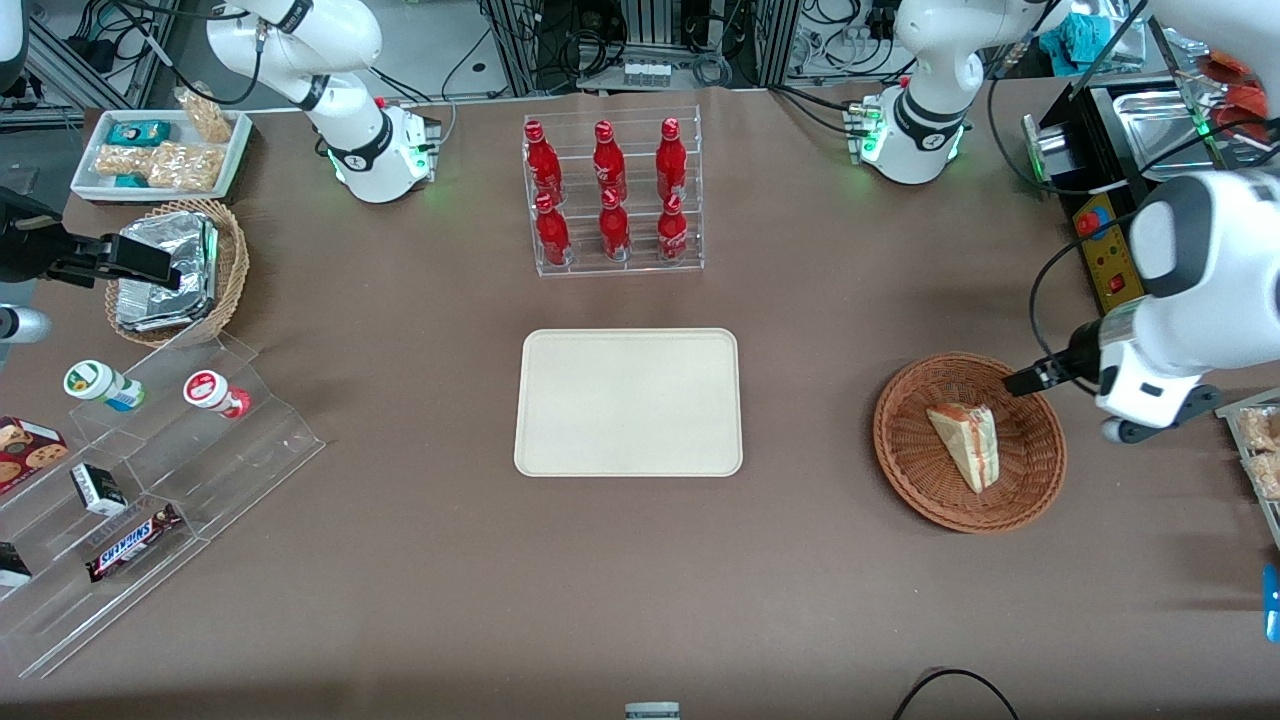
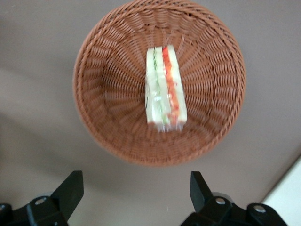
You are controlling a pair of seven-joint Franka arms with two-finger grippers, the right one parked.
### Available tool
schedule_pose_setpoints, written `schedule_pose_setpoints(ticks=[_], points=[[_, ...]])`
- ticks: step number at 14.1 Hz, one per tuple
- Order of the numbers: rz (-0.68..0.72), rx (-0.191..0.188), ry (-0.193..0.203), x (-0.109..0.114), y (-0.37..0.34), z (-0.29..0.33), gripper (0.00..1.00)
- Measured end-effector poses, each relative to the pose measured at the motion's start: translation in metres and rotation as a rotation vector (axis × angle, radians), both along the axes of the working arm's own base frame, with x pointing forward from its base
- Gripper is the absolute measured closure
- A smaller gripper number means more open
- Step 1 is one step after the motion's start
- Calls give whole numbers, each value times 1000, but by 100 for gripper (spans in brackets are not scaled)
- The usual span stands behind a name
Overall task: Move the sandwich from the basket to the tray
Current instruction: 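Lower the open left gripper around the wrapped sandwich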
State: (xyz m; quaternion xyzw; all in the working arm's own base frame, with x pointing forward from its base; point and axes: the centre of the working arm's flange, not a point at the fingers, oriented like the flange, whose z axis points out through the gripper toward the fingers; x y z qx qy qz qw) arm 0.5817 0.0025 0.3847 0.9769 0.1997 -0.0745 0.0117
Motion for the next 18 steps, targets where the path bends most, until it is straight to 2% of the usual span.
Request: schedule_pose_setpoints(ticks=[2,4,18], points=[[7,2,-52,-9,0,-35,0],[14,1,-81,-17,1,-59,0],[37,-15,-129,-8,-23,-87,0]])
